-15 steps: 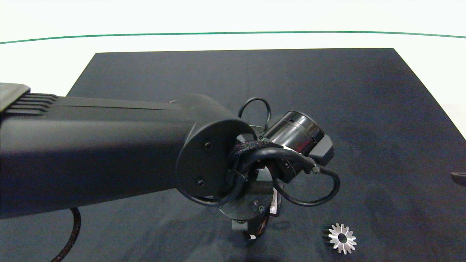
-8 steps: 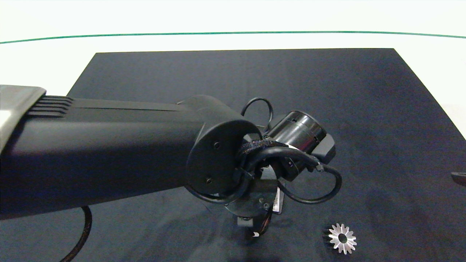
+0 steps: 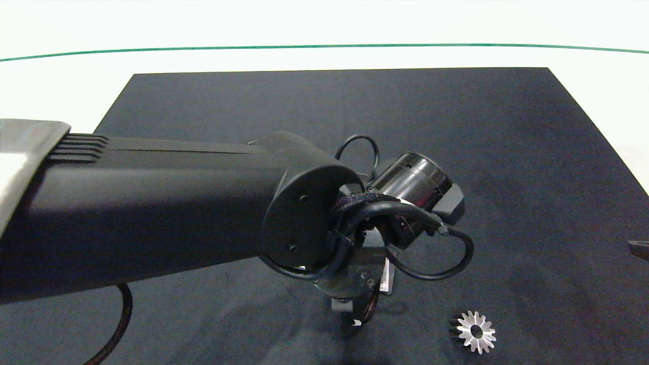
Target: Remove an incorrectly installed larger gear and replace it with the correct smaller gear
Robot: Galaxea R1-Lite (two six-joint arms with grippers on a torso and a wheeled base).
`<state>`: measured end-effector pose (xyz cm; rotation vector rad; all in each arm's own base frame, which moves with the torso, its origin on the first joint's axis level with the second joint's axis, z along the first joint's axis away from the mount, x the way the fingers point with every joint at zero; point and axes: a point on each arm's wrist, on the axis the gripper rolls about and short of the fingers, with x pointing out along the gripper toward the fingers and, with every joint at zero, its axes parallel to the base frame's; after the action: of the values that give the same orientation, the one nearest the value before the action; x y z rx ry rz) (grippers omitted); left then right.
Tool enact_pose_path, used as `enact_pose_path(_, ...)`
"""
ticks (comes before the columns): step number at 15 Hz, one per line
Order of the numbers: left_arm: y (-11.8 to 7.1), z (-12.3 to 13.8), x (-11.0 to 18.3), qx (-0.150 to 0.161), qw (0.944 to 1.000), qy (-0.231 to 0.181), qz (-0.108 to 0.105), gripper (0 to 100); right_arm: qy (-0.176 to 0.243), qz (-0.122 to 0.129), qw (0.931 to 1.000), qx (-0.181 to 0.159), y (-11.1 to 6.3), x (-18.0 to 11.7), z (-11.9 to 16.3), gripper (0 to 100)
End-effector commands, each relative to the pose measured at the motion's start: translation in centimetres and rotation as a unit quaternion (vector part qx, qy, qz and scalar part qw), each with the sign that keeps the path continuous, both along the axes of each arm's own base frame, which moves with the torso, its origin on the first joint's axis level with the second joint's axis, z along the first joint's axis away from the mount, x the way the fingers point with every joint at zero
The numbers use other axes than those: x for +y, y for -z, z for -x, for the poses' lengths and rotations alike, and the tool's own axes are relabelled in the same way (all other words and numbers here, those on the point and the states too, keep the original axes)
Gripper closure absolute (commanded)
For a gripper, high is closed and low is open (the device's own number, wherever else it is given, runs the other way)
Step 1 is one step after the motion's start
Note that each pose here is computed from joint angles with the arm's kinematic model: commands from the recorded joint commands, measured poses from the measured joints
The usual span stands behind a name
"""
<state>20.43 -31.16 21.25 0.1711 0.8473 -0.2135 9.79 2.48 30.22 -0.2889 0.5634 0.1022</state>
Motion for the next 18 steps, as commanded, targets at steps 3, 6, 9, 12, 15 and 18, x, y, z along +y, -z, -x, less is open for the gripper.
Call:
enact_pose_path(3, -0.39, 0.3, 0.37, -0.001, 1.0, -0.006, 0.003, 84, -0.002, 0.003, 1.0, 0.005, 0.15, 0.06, -0.1, 0)
enact_pose_path(6, -0.46, 0.4, 0.46, -0.002, 0.9999, -0.011, 0.006, 84, -0.003, 0.005, 1.0, 0.004, 0.12, 0.04, -0.01, 0)
enact_pose_path(9, -0.17, 0.34, 0.58, 0.001, 0.9999, -0.014, 0.002, 84, -0.004, 0.005, 1.0, 0.004, 0.14, 0.07, -0.05, 0)
enact_pose_path(12, -0.03, 0.35, 0.6, 0.002, 0.9999, -0.015, 0.0, 84, -0.004, 0.005, 1.0, 0.005, 0.17, 0.07, -0.05, 0)
enact_pose_path(15, 0.1, 0.25, 0.61, -0.003, 0.9998, -0.022, -0.004, 84, -0.004, 0.005, 1.0, 0.004, 0.16, 0.05, -0.01, 0)
enact_pose_path(18, 0.29, 0.18, 0.47, -0.001, 0.9998, -0.021, -0.006, 84, -0.005, 0.004, 1.0, 0.005, 0.16, 0.06, -0.01, 0)
